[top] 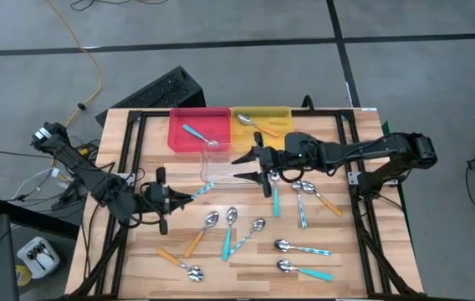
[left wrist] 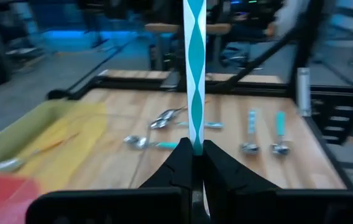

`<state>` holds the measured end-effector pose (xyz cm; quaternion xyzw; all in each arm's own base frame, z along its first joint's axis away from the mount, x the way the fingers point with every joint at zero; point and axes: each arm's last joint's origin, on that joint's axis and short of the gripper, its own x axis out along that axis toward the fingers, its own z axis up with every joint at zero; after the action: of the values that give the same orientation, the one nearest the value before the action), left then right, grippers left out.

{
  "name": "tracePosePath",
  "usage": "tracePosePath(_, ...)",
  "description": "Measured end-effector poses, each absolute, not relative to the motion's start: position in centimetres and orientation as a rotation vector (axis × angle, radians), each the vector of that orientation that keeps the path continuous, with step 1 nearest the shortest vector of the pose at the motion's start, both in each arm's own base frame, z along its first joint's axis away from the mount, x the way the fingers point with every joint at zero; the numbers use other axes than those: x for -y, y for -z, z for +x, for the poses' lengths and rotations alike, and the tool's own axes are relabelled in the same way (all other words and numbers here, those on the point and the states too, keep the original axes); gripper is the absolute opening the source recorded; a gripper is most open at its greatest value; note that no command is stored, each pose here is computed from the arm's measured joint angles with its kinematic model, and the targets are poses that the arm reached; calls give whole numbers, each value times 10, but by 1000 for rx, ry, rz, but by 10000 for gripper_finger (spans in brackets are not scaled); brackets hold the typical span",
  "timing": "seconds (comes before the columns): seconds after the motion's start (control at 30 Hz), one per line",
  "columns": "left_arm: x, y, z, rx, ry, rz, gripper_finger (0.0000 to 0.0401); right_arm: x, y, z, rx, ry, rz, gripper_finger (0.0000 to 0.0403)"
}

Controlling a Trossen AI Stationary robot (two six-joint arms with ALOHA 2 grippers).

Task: Sort silverware by color (type)
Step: Put the green patterned spoon into the transparent bin

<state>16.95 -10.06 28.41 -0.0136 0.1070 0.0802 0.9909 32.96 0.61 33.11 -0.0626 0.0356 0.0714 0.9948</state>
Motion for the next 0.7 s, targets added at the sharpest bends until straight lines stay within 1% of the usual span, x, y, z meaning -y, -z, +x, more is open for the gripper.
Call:
tracePosePath(0.3, 91, -298, 185, -126, 173, 22, 2, -24, -333, 329, -43, -200, -216, 195)
tracePosePath(0.53, 76, -299, 193, -119, 329, 23, 2, -34, -333, 328, -30, -231, -260, 197)
tracePosePath(0.7, 66, -296, 200, -134, 374, 17, 2, -41, -337, 327, 20, -247, -296, 210)
